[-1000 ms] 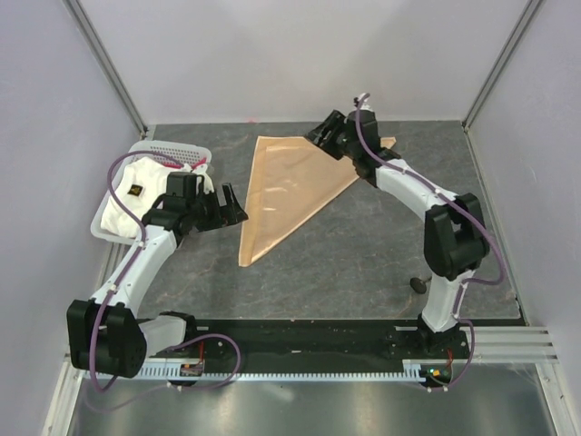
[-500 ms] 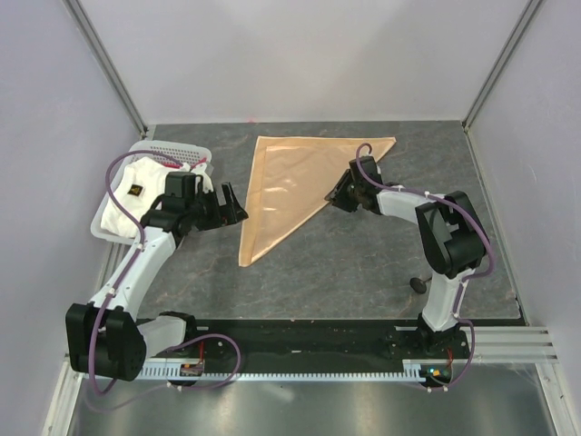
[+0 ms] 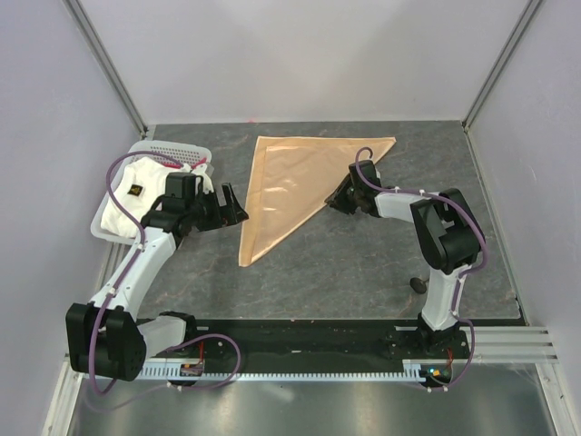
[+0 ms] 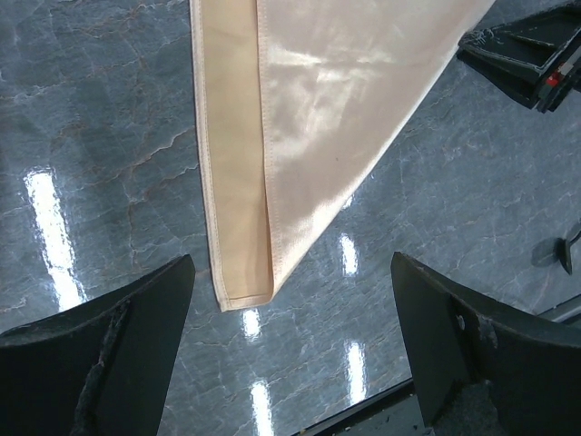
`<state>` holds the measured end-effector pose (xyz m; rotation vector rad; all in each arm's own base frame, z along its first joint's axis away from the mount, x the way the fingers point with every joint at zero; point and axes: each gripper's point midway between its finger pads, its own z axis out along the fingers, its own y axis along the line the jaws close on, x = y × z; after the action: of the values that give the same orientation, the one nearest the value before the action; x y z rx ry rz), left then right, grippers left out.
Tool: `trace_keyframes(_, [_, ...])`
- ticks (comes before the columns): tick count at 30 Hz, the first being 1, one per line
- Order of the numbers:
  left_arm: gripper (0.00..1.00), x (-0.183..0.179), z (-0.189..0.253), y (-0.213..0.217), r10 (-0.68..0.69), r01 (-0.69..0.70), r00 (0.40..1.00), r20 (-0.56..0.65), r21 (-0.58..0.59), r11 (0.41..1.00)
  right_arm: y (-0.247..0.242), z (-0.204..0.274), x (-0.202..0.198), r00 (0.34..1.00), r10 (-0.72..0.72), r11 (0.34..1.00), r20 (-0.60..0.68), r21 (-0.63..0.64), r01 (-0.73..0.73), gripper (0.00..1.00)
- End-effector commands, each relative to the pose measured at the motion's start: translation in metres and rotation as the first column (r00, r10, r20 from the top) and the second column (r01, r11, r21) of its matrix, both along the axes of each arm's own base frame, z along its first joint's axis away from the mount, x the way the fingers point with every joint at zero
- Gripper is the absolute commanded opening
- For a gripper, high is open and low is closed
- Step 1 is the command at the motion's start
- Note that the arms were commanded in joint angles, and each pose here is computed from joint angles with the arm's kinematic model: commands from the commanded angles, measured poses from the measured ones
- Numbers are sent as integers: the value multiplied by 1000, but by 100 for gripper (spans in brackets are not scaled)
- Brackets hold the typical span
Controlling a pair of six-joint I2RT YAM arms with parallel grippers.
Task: Fold the napkin, place the utensils inside, and roll it up
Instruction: Fold the napkin
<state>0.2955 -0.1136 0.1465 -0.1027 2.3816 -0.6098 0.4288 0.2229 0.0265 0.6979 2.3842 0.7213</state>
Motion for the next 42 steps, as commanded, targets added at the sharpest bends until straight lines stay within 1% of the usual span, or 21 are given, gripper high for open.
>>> trace_keyframes(1, [96,3,12,-7,-19,21,999,46,-32,999,2,-10,4,1000,-14,1000,-3,13,14,33])
trace_keyframes(5, [96,3,13,-7,-22,23,999,48,-34,999,2,-14,3,1000,-14,1000,-14,11,14,30])
trace_keyframes(11, [96,2,14,-9,-29,32,998,54,-42,999,0,-20,1,1000,-12,1000,-25,-3,12,20])
trace_keyframes(13, [96,1,16,-10,-35,38,998,60,-48,998,-1,-22,1,1000,-12,1000,-27,-11,12,14])
trace_keyframes(14, [96,2,16,-10,-37,40,997,64,-48,998,-1,-22,1,1000,-3,1000,-26,-17,3,8])
trace_keyframes(16, [96,1,18,-11,-38,42,997,69,-52,998,-1,-23,0,1000,5,1000,-28,-27,-6,1])
trace_keyframes(17, [96,1,18,-11,-38,42,997,69,-52,998,-3,-23,0,1000,8,999,-29,-34,-9,0])
trace_keyframes(23, [96,0,20,-11,-37,41,996,77,-56,998,-17,-13,-14,999,20,997,-35,-80,-23,0])
trace_keyframes(25, [96,-1,20,-12,-39,44,996,79,-61,997,-28,-17,-29,997,28,991,-78,-128,-38,0])
trace_keyframes(28, [96,-1,22,-13,-43,49,996,83,-68,996,-47,-13,-51,994,26,981,-103,-187,-45,0])
trace_keyframes(35, [95,-3,25,-19,-51,58,995,89,-78,995,-84,-12,-124,980,13,964,-199,-259,-65,0])
trace_keyframes(37, [95,-5,25,-24,-58,65,994,94,-65,996,-94,-11,-148,974,3,959,-227,-274,-67,0])
trace_keyframes(40, [95,-9,26,-37,-70,76,993,91,-72,994,-108,-5,-174,971,-26,955,-237,-294,-46,0])
trace_keyframes(42, [95,-11,25,-52,-75,83,993,91,-83,993,-114,-2,-185,971,-37,953,-236,-302,-38,0])
